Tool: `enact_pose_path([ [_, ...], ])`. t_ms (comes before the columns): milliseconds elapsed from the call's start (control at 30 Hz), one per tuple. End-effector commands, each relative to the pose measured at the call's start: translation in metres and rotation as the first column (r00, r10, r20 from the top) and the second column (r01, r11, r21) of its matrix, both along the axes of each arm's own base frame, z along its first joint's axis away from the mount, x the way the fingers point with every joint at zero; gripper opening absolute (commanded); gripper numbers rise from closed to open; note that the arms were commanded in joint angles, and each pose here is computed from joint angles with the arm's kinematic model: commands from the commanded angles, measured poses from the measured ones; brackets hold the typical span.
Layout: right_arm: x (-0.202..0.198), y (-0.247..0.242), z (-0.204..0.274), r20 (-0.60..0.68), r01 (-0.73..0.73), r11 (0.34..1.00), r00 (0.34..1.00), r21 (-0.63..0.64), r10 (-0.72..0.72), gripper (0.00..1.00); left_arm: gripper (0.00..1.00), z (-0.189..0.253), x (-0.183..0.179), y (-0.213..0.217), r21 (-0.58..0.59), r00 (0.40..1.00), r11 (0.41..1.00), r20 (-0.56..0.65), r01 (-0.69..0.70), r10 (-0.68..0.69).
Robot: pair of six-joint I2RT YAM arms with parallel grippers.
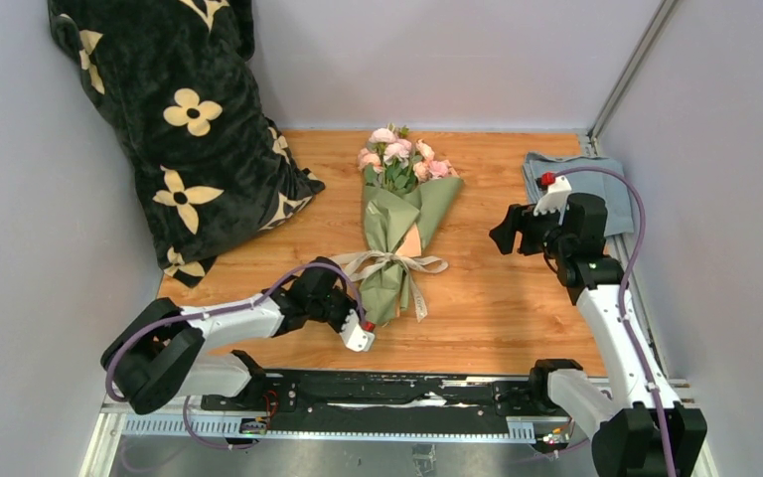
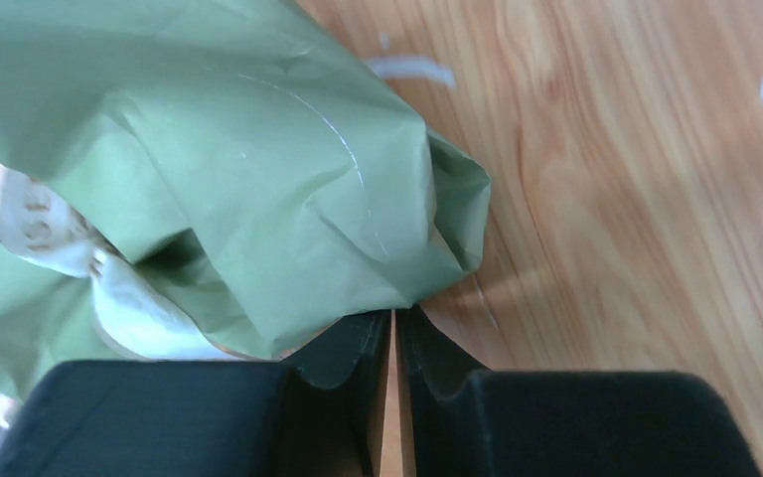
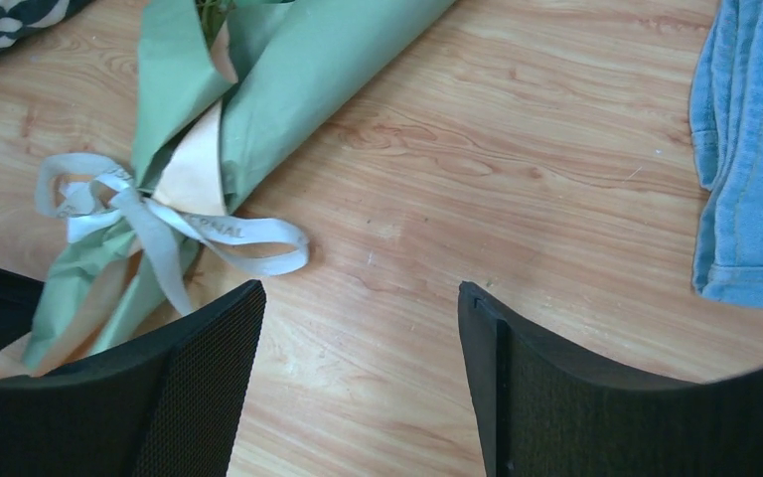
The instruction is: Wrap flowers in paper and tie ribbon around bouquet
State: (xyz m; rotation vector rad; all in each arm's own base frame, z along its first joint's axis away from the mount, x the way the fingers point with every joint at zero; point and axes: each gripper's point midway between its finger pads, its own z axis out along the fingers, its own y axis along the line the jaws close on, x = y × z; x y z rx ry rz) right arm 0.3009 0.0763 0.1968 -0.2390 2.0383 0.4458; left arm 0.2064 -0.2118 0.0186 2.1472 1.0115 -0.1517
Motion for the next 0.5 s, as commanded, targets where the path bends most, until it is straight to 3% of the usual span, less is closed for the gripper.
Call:
enact_pose_path([
  [0, -0.017, 0.009, 0.003, 0.004, -0.036, 0.999, 0.999, 0.033, 0.036, 0.76, 0.17, 0.026, 0.001, -0.053, -0.142, 0.995, 0.987, 0.076, 0.072, -0.062],
  [67, -0.019, 0.009, 0.004, 0.019, -0.036, 0.999, 0.999, 0.034, 0.036, 0.76, 0.17, 0.033, -0.01, -0.072, -0.168, 0.99, 0.979, 0.09, 0.119, -0.105],
  [167, -0.02, 0.008, 0.003, 0.016, -0.035, 0.999, 0.999, 0.026, 0.035, 0.77, 0.18, 0.052, -0.017, -0.086, -0.216, 0.995, 0.973, 0.079, 0.083, -0.067],
  [233, -0.019, 0.007, -0.001, 0.012, -0.031, 0.999, 0.999, 0.019, 0.031, 0.77, 0.18, 0.067, -0.017, -0.084, -0.255, 0.998, 0.967, 0.062, 0.016, 0.0],
  [300, -0.014, 0.003, -0.008, 0.012, -0.004, 1.0, 1.0, 0.01, 0.003, 0.79, 0.3, 0.087, -0.007, -0.075, -0.295, 0.99, 0.946, 0.012, -0.133, 0.142],
  [400, -0.002, -0.009, -0.013, 0.041, 0.075, 0.997, 0.996, -0.007, -0.074, 0.81, 0.53, 0.118, 0.024, -0.039, -0.337, 0.886, 0.82, -0.15, -0.462, 0.438],
  [467, 0.006, -0.02, -0.015, 0.074, 0.137, 0.99, 0.988, -0.028, -0.134, 0.81, 0.66, 0.133, 0.049, 0.001, -0.353, 0.733, 0.642, -0.324, -0.68, 0.599],
])
